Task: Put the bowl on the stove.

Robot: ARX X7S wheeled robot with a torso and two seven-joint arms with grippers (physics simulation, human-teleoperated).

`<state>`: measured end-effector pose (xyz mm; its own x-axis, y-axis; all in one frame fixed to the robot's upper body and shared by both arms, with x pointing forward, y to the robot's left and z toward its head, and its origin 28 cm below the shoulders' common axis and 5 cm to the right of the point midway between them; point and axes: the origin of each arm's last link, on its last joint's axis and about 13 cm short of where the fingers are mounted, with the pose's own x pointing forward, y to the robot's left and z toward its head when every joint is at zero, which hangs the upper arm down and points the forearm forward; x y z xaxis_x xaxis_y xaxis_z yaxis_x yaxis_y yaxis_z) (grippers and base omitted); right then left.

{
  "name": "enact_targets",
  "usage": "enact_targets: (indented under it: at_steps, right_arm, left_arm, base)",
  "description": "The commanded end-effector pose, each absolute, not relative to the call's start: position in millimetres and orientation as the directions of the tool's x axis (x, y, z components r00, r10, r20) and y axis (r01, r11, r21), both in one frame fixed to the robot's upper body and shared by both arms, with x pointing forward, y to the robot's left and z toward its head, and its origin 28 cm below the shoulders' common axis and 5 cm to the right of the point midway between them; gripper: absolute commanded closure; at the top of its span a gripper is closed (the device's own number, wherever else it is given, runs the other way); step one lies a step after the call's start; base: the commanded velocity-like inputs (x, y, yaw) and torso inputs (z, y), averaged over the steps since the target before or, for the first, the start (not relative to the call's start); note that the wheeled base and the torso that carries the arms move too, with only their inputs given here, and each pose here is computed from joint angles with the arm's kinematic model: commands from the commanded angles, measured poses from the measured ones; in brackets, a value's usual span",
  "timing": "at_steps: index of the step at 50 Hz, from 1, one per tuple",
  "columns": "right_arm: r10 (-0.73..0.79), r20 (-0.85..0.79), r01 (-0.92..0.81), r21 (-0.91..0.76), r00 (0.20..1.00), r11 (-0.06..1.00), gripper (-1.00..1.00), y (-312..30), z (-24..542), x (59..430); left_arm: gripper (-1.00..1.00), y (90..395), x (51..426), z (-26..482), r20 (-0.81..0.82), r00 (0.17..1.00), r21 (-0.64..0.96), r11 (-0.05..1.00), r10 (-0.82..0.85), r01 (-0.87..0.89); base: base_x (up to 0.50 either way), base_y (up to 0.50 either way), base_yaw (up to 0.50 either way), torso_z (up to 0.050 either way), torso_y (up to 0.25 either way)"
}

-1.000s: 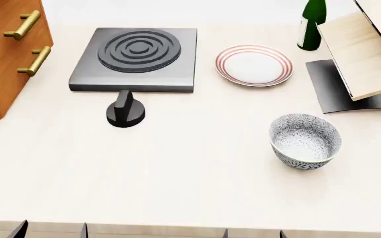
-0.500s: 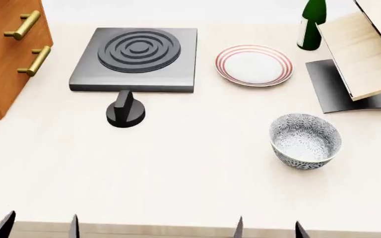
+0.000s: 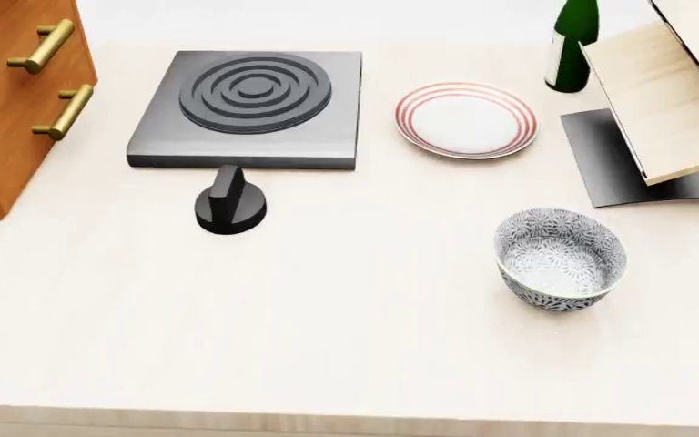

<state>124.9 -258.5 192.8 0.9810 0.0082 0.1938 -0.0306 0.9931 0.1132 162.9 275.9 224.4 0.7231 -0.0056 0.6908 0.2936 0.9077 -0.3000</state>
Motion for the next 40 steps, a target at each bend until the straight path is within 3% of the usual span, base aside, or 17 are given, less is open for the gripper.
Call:
enact_targets:
  at_steps: [1, 8, 19, 40]
  right_arm:
    - [-0.011, 0.26, 0.003, 0.033, 0.966, 0.999, -1.0, -292, 223, 62]
    - [-0.092, 0.222, 0.077, 0.077, 0.971, 0.994, -1.0, -307, 209, 46]
    - [-0.071, 0.232, 0.06, 0.056, 0.97, 0.997, -1.0, -304, 210, 47]
    - [-0.025, 0.206, 0.02, 0.029, 0.978, 0.999, -1.0, -299, 205, 51]
  left_arm:
    - [-1.0, 284, 128, 254, 0.827, 0.555, -0.215, 0.861, -0.091, 0.461]
    - [-1.0, 287, 128, 255, 0.834, 0.545, -0.211, 0.864, -0.085, 0.458]
    - [-1.0, 287, 127, 256, 0.838, 0.538, -0.208, 0.862, -0.085, 0.461]
    - [-1.0, 286, 125, 256, 0.838, 0.537, -0.203, 0.858, -0.096, 0.472]
  base:
    - [0.0, 0.0, 0.0, 0.0, 0.0]
    - [0.0, 0.0, 0.0, 0.0, 0.0]
    - [0.0, 0.05, 0.0, 0.0, 0.0]
    - [0.0, 0.5, 0.0, 0.0, 0.0]
